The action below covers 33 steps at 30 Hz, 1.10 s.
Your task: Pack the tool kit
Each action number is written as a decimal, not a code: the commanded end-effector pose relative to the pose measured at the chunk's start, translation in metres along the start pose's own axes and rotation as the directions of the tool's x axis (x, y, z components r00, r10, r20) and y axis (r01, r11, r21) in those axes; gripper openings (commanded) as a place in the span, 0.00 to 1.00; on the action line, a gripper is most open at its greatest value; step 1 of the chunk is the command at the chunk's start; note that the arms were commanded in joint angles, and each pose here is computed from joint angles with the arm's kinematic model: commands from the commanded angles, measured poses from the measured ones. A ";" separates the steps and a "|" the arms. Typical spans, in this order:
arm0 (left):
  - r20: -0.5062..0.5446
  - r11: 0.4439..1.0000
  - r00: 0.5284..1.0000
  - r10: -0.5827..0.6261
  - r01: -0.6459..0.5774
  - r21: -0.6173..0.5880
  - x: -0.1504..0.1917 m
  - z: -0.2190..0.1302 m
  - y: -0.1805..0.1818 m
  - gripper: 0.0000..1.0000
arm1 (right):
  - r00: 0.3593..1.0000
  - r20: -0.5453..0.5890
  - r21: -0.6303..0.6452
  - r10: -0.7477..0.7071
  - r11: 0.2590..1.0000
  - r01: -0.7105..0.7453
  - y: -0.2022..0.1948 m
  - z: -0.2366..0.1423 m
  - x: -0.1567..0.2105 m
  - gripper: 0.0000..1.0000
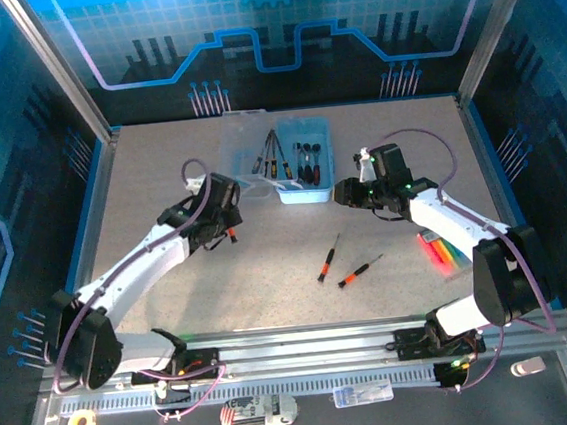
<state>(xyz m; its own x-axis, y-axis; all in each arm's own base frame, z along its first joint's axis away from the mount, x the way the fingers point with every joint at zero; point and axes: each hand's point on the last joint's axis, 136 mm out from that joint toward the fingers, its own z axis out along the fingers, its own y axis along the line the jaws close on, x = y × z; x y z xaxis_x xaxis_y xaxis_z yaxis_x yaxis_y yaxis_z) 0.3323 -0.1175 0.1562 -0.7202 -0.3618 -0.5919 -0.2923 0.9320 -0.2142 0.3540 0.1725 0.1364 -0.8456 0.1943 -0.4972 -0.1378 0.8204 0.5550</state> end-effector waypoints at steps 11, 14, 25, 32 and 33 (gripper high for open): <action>0.015 0.967 0.969 0.247 -0.248 0.058 -0.096 0.032 -0.080 0.19 | 0.997 -0.002 -0.147 0.078 0.986 -0.077 0.001 0.000 0.037 0.40; 0.036 0.956 0.958 0.286 -0.288 0.054 -0.115 0.044 -0.095 0.19 | 0.997 -0.006 -0.142 0.082 0.986 -0.082 -0.001 -0.003 0.043 0.40; 0.063 0.929 0.933 0.354 -0.358 0.090 -0.148 0.094 -0.127 0.20 | 0.999 -0.015 -0.103 0.047 0.994 -0.049 -0.001 -0.012 0.064 0.39; -0.001 0.942 0.950 0.314 -0.311 0.125 -0.142 0.122 -0.126 0.20 | 1.000 -0.013 -0.071 0.028 0.997 -0.029 -0.004 -0.017 0.064 0.39; -0.008 0.942 0.949 0.314 -0.310 0.130 -0.140 0.124 -0.127 0.20 | 0.999 -0.012 -0.064 0.029 0.997 -0.030 -0.005 -0.017 0.063 0.39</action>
<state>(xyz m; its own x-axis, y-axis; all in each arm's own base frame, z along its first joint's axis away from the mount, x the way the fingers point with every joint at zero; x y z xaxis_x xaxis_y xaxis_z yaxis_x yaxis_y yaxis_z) 0.5451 -0.1804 0.1694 -0.7667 -0.0412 -0.6407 0.0165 0.9963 -0.0839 0.2954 0.1735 0.1107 -0.8612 0.2277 -0.4543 -0.1342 0.7604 0.6355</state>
